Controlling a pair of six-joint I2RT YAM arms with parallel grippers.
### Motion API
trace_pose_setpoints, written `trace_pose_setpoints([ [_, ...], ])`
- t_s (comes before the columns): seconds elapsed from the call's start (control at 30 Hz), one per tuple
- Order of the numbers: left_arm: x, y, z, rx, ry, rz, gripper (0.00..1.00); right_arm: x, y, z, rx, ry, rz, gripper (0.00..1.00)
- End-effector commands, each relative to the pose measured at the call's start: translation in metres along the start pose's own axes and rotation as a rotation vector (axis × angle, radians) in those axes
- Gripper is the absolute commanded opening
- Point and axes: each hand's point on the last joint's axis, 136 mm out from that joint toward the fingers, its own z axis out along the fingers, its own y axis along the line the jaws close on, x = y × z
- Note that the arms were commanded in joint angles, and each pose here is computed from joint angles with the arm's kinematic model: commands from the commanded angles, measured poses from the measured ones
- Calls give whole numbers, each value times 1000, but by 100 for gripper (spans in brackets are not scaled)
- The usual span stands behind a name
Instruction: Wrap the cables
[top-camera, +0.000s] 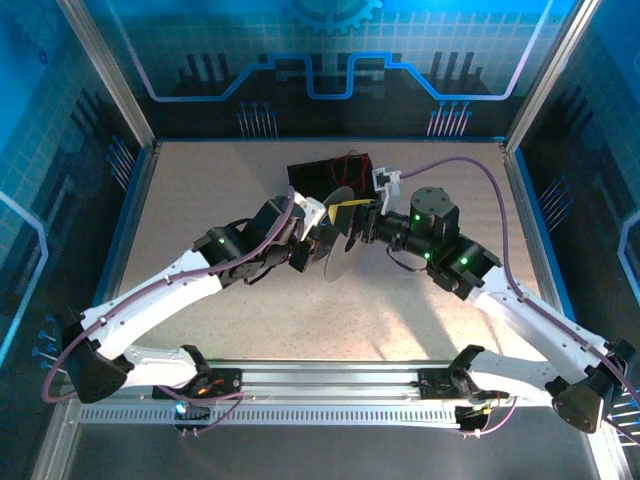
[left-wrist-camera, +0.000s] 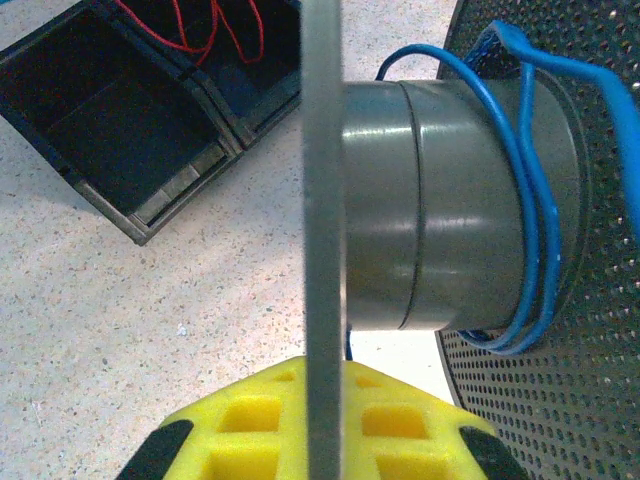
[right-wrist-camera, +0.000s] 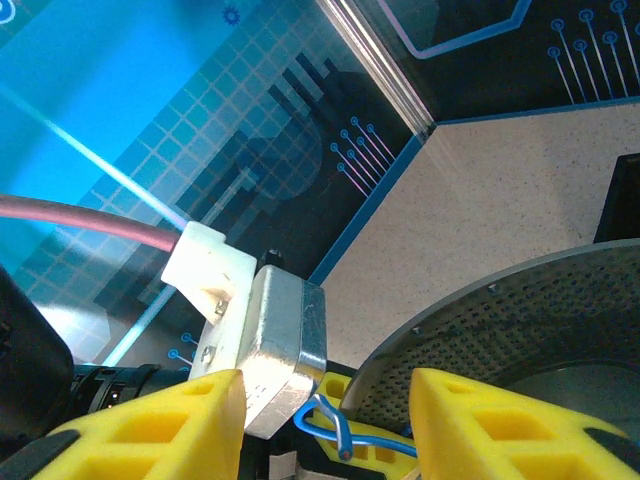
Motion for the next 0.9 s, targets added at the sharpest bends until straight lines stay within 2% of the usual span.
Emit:
trace_pose_setpoints([
  [0.0,-35,-9,-14,33,-116,-23,0,-15,5,2,-5,-44,6,44],
  [0.2,-34,-10,-14,38,-114,-27,0,-18,2,7,9,-49,15,38],
  [0.5,-32,-11,-11,41,-104,-28,0,-19,-2,10,21,-56,23,36],
  [0.63,-32,-11,-10,43,-103,-29,0,-18,-3,14,16,-49,35,25],
  [0.77,-32,-11,-10,40,-100,-39,0,-19,-4,15,13,-51,36,1],
  [0.87,-33,-6,-9,11,-94,-58,0,-19,0,12,1,-44,7,0],
])
